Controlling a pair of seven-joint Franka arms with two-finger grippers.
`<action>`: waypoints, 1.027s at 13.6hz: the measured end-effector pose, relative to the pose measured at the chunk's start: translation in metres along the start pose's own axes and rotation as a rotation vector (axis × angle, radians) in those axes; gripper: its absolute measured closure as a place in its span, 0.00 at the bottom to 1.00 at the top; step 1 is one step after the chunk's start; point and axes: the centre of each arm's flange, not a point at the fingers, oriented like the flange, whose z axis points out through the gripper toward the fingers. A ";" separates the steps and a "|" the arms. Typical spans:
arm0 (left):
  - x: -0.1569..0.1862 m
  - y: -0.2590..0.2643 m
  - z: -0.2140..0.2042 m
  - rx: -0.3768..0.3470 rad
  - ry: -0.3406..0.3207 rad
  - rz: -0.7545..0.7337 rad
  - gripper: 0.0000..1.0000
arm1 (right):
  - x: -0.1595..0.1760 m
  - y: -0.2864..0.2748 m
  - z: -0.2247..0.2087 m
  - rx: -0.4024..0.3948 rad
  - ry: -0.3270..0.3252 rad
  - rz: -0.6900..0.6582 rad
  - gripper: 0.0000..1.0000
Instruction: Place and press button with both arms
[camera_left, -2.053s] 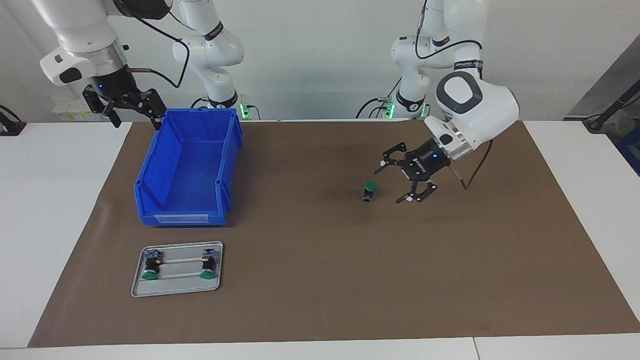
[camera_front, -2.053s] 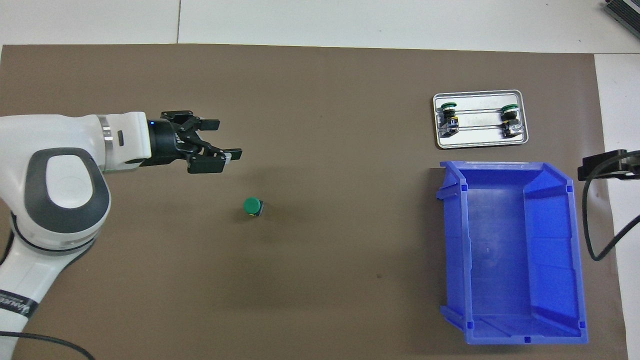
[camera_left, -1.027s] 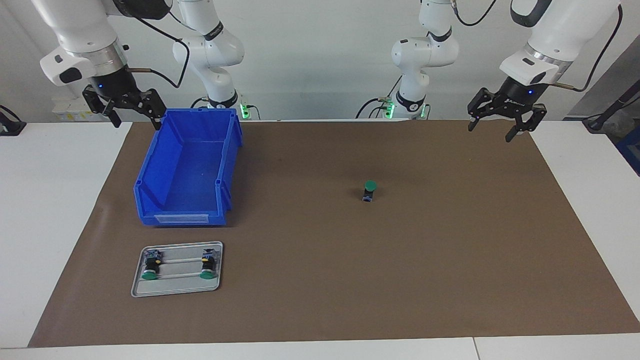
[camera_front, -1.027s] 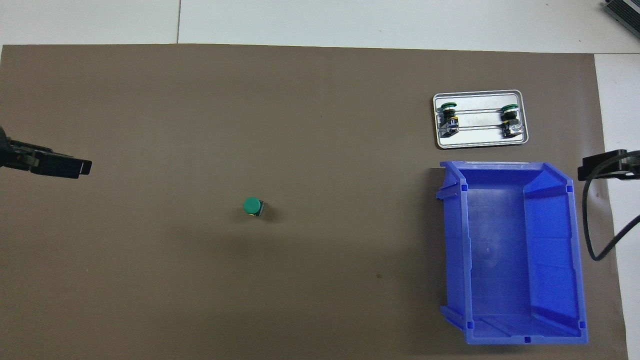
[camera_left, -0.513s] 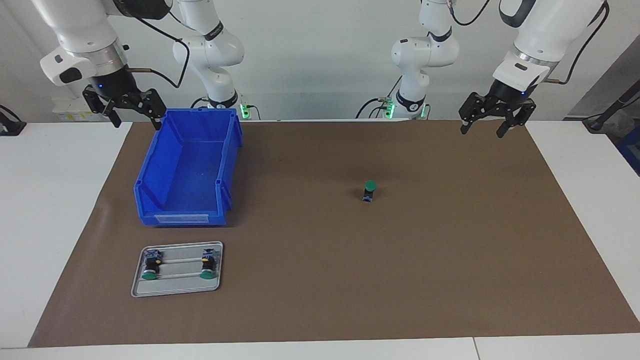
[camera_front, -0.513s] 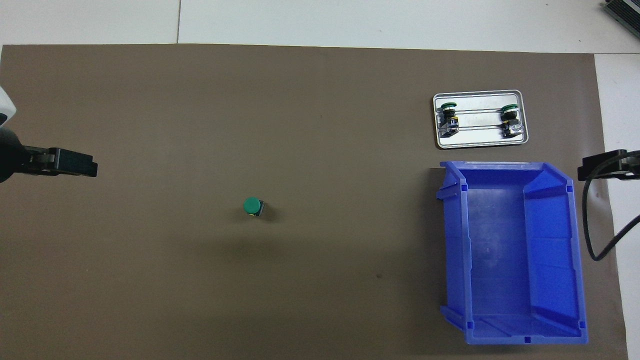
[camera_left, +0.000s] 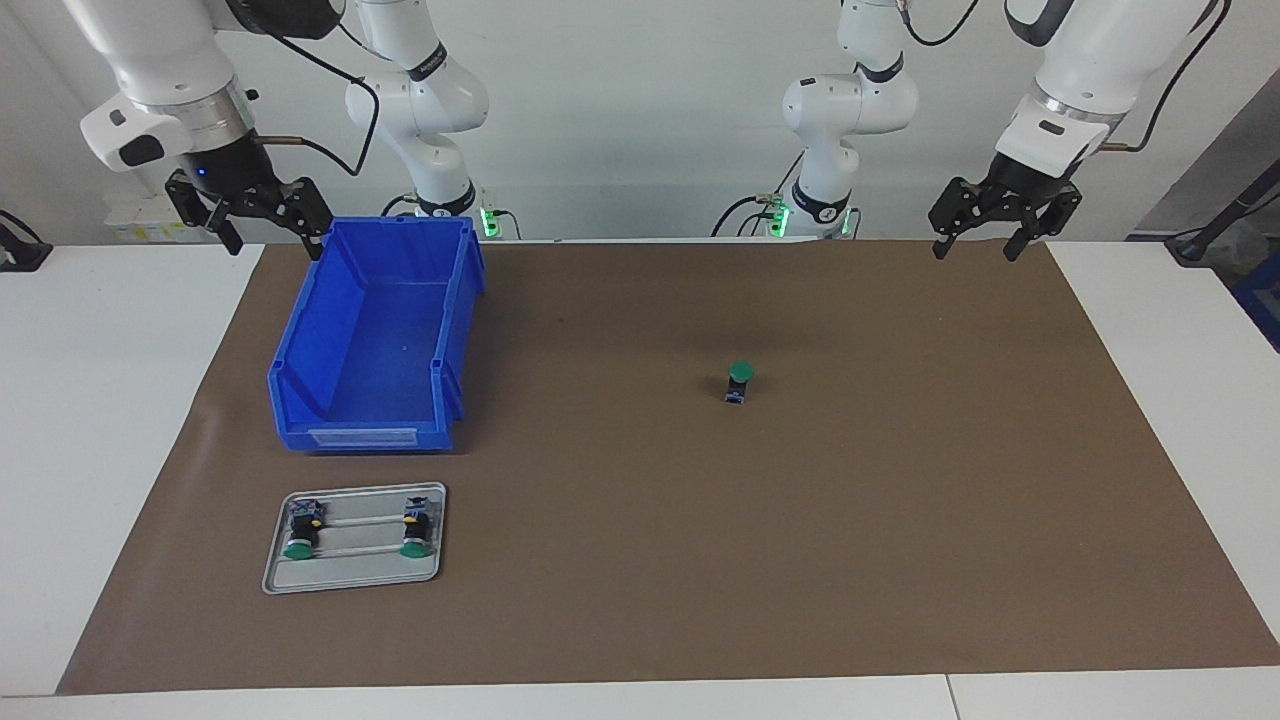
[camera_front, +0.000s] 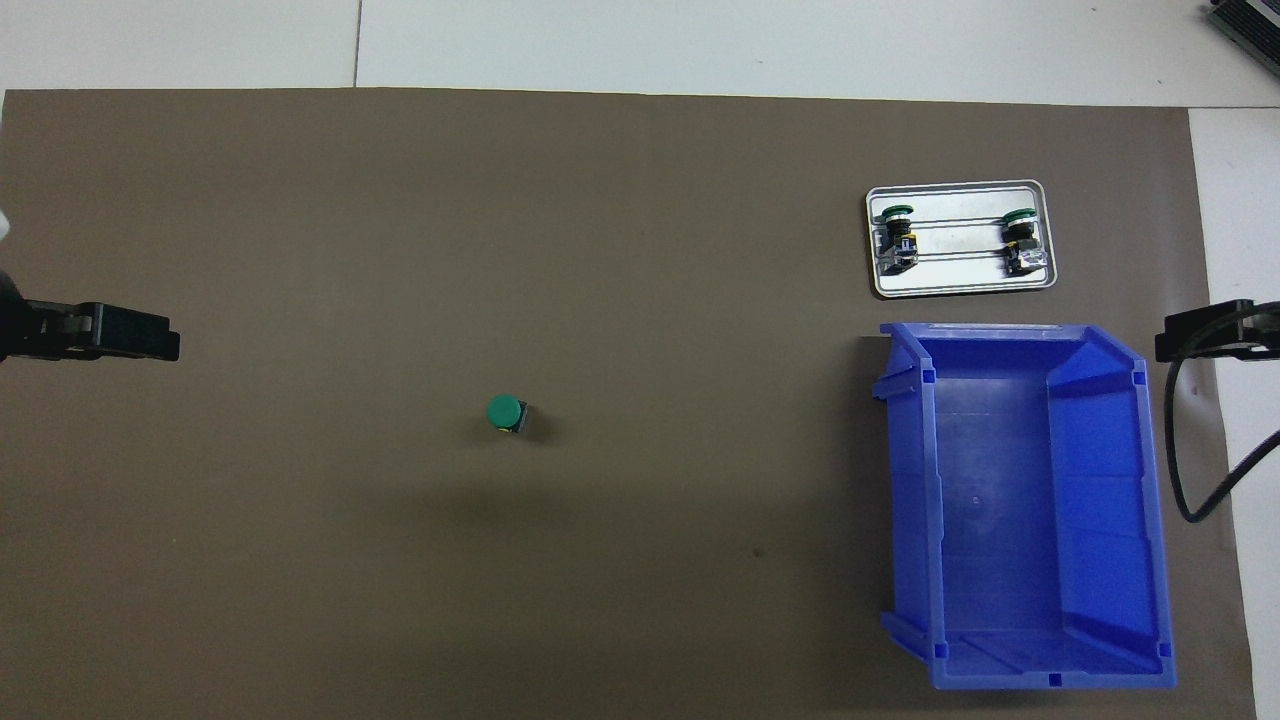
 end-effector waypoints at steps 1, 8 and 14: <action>0.000 0.004 0.001 0.000 0.001 -0.004 0.02 | 0.000 0.000 0.000 0.000 0.000 0.000 0.00; 0.018 0.112 0.052 -0.012 -0.005 -0.042 0.10 | 0.000 0.000 0.000 0.000 0.000 0.000 0.00; 0.040 0.155 0.174 -0.008 -0.036 -0.026 0.82 | 0.000 0.000 0.000 0.000 0.000 0.000 0.00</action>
